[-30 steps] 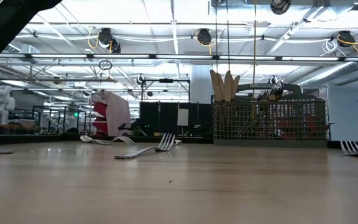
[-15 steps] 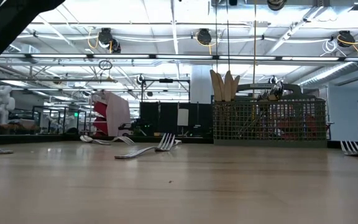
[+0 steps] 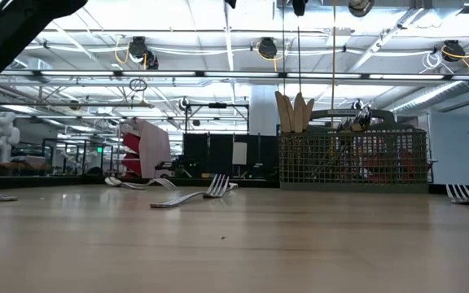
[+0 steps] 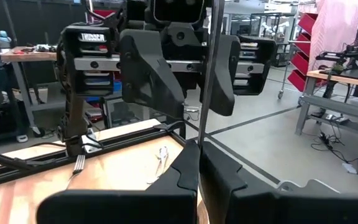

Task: Sort silverware
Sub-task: Put the silver spoon into the silverware basket

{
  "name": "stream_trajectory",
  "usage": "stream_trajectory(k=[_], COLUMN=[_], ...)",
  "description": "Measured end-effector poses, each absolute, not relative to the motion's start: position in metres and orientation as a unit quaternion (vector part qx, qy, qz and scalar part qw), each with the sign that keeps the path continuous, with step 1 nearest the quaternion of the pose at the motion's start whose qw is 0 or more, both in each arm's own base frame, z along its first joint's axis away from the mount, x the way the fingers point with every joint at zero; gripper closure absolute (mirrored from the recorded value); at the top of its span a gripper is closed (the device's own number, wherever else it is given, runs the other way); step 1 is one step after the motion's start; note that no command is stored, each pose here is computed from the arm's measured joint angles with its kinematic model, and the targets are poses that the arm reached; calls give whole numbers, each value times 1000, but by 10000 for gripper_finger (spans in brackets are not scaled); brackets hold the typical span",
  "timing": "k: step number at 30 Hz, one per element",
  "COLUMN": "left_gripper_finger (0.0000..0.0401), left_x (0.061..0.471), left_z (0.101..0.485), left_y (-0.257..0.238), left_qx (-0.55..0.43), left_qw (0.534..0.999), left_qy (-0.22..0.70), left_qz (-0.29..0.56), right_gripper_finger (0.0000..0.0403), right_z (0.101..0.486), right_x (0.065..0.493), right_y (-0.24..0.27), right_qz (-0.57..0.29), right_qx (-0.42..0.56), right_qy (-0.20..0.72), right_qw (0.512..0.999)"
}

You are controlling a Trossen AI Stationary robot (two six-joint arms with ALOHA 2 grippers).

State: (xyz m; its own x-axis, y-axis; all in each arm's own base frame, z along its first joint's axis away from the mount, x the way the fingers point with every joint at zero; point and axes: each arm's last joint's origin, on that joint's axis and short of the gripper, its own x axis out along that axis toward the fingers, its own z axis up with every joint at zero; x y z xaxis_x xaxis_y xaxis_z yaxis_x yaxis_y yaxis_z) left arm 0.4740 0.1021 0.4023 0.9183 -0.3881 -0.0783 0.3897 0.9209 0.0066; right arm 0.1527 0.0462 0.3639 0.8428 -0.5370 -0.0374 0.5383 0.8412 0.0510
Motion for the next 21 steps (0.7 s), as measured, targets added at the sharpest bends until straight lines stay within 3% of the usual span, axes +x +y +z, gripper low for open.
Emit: stream_trajectory(k=[21], left_gripper_finger=[263], left_x=[474], left_z=[403], left_y=[98], left_qx=[9], left_qw=[976], left_qy=[34], left_qz=[-213], right_gripper_finger=[403], right_z=[358], right_x=[167], right_y=[44], right_qz=[-269], right_qx=[34], right_qy=[22], right_qw=[962])
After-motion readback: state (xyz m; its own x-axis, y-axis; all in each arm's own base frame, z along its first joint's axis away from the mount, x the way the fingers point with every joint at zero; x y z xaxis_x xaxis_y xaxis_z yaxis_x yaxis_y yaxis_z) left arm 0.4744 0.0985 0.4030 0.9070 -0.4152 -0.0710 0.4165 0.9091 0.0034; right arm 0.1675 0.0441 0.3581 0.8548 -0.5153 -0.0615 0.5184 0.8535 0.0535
